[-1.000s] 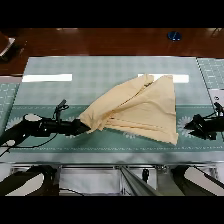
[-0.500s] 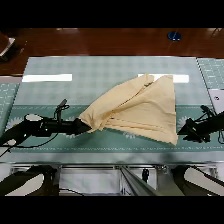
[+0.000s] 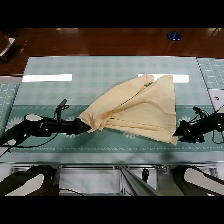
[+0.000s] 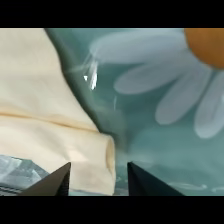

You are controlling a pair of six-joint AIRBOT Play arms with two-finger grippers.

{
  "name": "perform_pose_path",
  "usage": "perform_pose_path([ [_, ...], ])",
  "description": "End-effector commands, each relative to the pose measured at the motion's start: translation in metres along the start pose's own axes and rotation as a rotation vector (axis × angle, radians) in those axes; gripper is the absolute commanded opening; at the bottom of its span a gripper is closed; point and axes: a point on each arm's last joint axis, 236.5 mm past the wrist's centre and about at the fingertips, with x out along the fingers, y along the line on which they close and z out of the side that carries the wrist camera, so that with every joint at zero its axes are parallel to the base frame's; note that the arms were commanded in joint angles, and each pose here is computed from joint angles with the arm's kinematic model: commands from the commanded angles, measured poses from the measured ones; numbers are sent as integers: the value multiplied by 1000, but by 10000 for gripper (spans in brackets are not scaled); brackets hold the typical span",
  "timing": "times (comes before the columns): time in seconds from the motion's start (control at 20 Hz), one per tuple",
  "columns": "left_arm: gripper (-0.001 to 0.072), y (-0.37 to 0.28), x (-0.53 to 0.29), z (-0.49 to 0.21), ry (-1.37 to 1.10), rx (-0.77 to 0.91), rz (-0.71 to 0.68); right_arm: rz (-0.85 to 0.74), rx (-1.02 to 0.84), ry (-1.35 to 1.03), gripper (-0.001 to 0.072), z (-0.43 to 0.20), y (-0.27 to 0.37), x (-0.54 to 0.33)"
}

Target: Fold the shirts.

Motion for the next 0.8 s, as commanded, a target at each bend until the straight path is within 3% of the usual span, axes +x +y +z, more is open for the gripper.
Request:
perform_pose_path([
  [0.0,28,1,0,0,-2,0,2,52,26,-1,413,7,9,8],
  [0.15,28,-1,0,3,-11,-5,-3,123,44,-8,401,15,23,12],
  [0.2,28,-3,0,4,-18,-12,-12,147,44,-24,345,19,29,11],
  [0.3,28,-15,-1,14,-58,-14,-64,216,-13,-48,97,24,46,5],
  [0.35,28,-24,-2,22,-89,-12,-100,277,-84,-59,17,25,62,-1],
  [0.6,28,-92,-31,87,-269,59,-269,484,-251,-162,17,39,125,-58],
  [0.75,27,-189,-90,148,-445,212,-430,448,-430,-409,17,60,179,-150],
])
